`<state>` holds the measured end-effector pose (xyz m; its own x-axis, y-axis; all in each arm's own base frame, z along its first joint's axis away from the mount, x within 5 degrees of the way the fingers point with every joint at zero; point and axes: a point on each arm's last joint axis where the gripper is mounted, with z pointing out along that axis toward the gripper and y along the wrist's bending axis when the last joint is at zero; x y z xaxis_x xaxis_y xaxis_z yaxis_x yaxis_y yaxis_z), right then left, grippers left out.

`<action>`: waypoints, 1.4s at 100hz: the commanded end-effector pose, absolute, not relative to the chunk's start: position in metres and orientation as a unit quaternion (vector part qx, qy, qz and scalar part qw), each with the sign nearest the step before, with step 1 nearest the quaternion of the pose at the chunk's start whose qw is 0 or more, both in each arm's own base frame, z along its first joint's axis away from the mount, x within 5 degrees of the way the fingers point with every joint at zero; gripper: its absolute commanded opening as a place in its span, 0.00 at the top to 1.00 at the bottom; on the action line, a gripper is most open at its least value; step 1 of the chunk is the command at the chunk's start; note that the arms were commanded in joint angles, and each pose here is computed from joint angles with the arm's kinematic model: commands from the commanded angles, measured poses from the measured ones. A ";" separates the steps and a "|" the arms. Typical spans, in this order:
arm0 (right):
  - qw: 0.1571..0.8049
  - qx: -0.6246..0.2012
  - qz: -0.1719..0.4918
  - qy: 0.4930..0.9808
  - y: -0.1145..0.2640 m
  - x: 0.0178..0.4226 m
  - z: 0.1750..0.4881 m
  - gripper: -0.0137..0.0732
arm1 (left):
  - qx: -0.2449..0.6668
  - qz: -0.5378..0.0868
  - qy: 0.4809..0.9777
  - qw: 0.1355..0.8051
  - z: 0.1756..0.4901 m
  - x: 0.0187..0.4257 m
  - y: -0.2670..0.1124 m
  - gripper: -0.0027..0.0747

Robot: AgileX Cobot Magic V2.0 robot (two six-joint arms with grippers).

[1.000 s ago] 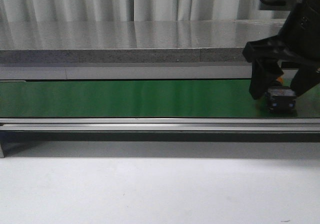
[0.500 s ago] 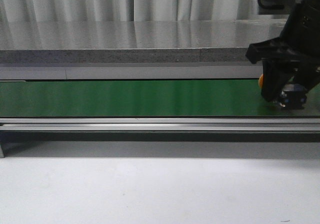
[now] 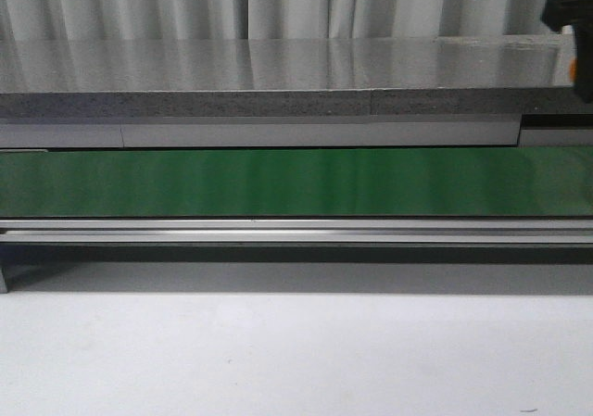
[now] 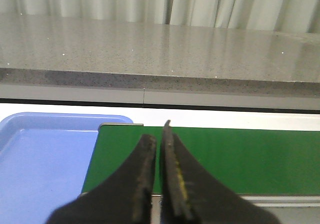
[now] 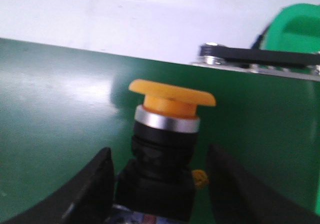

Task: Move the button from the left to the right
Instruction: 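Lift the button off the belt and lower it into the green tray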

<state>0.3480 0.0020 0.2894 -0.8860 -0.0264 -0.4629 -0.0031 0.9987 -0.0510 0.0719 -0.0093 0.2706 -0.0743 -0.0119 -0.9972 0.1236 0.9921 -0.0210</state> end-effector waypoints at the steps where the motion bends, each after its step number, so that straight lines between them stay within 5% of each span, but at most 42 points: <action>1: 0.277 0.019 -0.048 0.959 -0.026 0.345 0.313 0.60 | 0.032 -0.060 0.696 0.715 0.286 0.072 -0.010 0.96; 38: 0.289 0.146 -0.090 0.942 -0.121 0.332 0.310 0.60 | 0.032 -0.060 0.696 0.715 0.286 0.072 -0.010 0.96; 62: 0.266 0.189 -0.098 0.940 -0.159 0.337 0.280 0.60 | 0.032 -0.060 0.696 0.715 0.286 0.072 -0.010 0.96; 112: 0.195 0.195 -0.084 0.957 -0.170 0.348 0.231 0.60 | 0.032 -0.060 0.696 0.715 0.286 0.072 -0.010 0.96; 140: 0.184 0.196 -0.082 0.960 -0.170 0.349 0.225 0.40 | 0.032 -0.060 0.696 0.715 0.286 0.072 -0.010 0.96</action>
